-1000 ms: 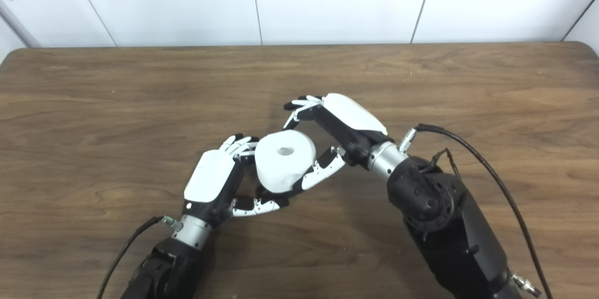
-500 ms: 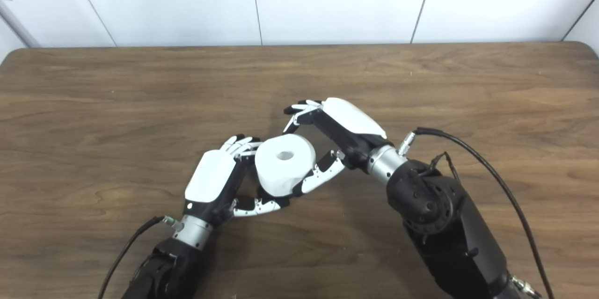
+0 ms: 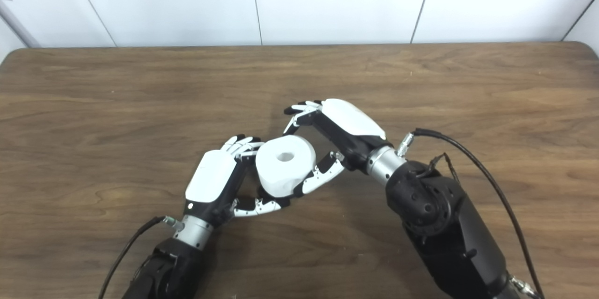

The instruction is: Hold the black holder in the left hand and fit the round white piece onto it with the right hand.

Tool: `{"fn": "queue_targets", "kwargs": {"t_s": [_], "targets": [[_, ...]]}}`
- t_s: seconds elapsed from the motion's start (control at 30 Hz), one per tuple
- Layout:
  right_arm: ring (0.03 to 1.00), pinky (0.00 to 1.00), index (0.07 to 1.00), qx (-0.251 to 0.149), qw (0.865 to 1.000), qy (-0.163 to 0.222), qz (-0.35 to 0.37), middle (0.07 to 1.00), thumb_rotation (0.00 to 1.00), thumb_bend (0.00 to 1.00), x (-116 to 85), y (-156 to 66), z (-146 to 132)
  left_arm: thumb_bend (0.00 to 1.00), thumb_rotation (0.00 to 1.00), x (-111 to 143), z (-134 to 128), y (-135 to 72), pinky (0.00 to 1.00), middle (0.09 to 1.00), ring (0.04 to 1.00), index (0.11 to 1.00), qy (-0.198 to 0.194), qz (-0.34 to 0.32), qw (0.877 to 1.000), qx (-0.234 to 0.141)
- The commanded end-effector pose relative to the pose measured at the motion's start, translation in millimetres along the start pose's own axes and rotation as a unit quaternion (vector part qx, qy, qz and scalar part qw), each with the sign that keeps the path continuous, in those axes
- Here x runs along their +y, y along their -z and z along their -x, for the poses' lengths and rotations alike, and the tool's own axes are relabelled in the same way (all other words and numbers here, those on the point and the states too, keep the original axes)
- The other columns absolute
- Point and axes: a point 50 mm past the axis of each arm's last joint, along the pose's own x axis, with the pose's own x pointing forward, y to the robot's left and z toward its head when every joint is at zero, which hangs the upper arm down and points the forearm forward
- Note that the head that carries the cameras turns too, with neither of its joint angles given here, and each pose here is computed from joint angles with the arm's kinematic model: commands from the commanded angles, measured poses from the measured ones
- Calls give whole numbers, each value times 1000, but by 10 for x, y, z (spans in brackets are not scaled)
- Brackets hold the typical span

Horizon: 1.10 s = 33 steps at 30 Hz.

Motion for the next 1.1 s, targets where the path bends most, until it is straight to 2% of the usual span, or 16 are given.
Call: {"fn": "queue_targets", "kwargs": {"t_s": [0.0,0.1,0.4,0.67,1.07], "targets": [[950,1000,640,-20,1000,14,19,901,238,870,-116,-60,-43,524,58,-263,150,35,922,780,858,485,31,13,999,20],[952,1000,672,-22,1000,13,18,908,268,931,-116,-46,-42,524,58,-267,146,36,924,779,858,485,33,11,999,20],[957,1000,687,-16,1000,8,19,916,325,995,-126,-29,-48,524,58,-274,132,42,922,768,849,484,32,10,999,18],[978,1000,752,-10,1000,1,22,945,309,1000,-157,-14,-13,524,59,-275,131,35,924,766,845,484,33,9,999,19],[988,1000,783,-9,999,1,47,967,362,1000,-303,47,192,524,59,-256,140,44,926,764,846,485,36,9,999,23]]}}
